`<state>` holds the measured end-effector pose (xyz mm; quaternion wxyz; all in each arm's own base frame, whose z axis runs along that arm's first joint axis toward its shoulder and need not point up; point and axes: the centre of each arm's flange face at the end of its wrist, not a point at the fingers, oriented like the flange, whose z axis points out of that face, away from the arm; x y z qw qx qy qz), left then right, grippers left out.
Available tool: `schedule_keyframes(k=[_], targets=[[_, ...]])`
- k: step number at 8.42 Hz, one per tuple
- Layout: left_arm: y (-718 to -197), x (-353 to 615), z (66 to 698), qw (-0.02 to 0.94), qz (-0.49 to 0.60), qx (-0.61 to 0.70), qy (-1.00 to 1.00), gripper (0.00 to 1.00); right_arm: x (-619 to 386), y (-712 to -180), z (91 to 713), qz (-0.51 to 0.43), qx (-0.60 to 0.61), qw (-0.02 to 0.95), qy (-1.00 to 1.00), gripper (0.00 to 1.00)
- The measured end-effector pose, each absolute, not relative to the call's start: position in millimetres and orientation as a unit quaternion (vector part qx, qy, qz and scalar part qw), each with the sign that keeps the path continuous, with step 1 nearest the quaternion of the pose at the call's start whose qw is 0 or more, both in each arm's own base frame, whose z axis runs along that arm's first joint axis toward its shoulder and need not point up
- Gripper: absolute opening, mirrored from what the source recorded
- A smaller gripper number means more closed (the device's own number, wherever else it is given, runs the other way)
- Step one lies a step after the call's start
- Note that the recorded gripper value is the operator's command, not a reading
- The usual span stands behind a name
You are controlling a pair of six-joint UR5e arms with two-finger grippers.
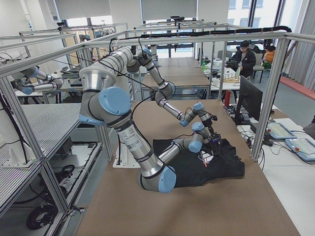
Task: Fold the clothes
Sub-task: 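Fold the sleeve inward with the right gripper while the left gripper releases and withdraws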
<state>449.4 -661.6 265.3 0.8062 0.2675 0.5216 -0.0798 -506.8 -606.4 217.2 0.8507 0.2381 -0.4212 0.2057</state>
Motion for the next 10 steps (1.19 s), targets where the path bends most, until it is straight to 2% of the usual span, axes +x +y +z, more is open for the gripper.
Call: schedule_keyframes(k=[4,5,6,7,10], targets=[[-661,450,267,0.807,-0.08,0.267,0.521,0.94,-532,-623,205,0.231,0.254,0.85,-0.399,0.0],[-661,450,266,0.807,-0.079,0.267,0.521,0.95,-534,-626,201,0.243,0.252,0.847,-0.401,0.05],[-661,450,266,0.807,-0.08,0.267,0.521,0.95,-536,-627,199,0.248,0.251,0.846,-0.401,0.8],[-662,449,266,0.807,-0.08,0.267,0.521,0.95,-537,-628,199,0.243,0.252,0.848,-0.398,0.94],[-665,444,267,0.806,-0.083,0.269,0.521,0.95,-538,-628,199,0.185,0.274,0.863,-0.383,0.95]])
